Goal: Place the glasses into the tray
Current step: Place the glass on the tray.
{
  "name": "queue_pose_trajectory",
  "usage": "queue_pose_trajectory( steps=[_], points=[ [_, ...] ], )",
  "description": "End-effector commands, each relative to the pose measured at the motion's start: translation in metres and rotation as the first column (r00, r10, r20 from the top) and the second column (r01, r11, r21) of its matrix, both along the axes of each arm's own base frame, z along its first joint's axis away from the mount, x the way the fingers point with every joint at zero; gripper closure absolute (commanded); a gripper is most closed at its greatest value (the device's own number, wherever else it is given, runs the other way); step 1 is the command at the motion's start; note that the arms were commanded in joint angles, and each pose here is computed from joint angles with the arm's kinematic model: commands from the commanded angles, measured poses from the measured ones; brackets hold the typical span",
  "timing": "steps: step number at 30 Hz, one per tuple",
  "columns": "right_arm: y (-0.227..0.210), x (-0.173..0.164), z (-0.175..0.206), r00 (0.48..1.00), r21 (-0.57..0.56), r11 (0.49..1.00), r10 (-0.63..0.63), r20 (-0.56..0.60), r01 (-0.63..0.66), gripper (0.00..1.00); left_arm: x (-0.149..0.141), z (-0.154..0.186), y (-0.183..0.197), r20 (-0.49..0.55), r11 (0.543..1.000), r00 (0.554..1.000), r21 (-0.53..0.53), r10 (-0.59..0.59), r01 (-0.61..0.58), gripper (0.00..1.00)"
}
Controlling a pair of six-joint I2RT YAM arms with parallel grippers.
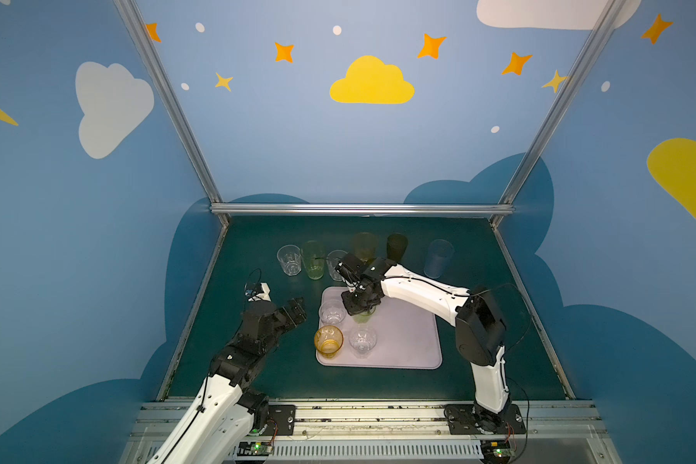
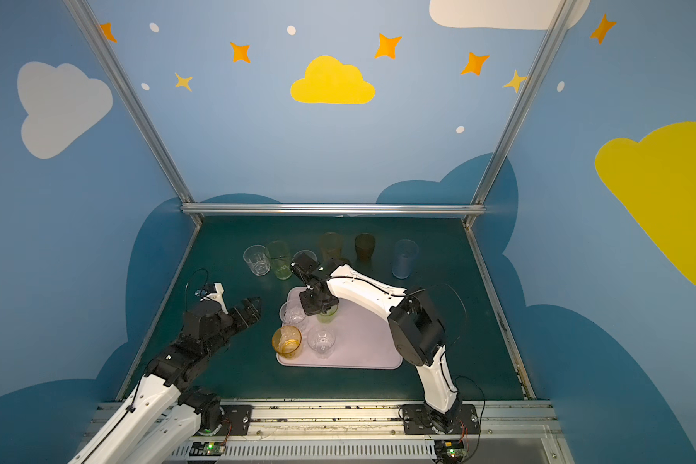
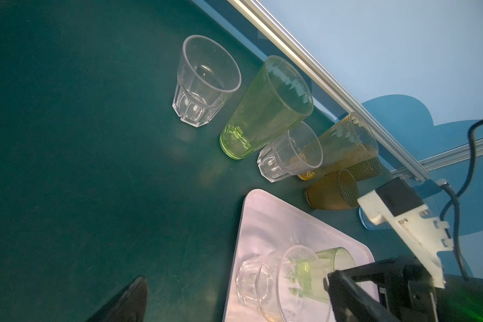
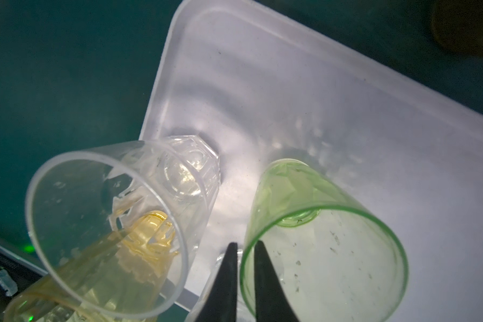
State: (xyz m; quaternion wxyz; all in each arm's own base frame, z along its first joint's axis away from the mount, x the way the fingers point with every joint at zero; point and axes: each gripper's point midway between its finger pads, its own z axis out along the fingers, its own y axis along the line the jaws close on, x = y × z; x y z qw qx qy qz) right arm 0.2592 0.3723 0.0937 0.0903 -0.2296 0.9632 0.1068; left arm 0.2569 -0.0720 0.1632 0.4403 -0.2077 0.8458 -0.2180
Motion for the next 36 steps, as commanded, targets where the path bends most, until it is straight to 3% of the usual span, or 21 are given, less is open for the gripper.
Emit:
queue_pose_trajectory(
  steps=[1,6,16,23,36],
  points=[
    [0.002,-0.003,0.003,1.000,0.004,1.000,-0.009,-0.008,0.009,0.76,-0.003,-0.004,0.004,-0.007,1.000,1.000,0.011,0.009,-0.009,0.00],
    [-0.001,-0.003,0.007,1.000,-0.008,1.000,-0.025,-0.001,0.025,0.63,-0.004,-0.004,0.002,-0.005,1.000,1.000,0.002,0.000,0.000,0.00],
    [-0.012,0.002,0.021,0.998,-0.049,0.998,-0.048,0.035,0.050,0.59,-0.002,-0.004,0.000,-0.006,1.000,1.000,-0.002,-0.005,0.005,0.00],
    [-0.019,0.010,0.038,0.993,-0.060,0.996,-0.065,0.098,0.071,0.39,-0.001,-0.004,0.000,-0.003,1.000,1.000,0.001,-0.009,0.009,0.00],
    [-0.030,0.013,0.051,0.987,-0.070,0.994,-0.071,0.143,0.082,0.34,-0.002,-0.001,0.002,0.001,1.000,1.000,0.001,0.002,-0.002,0.00]
  ],
)
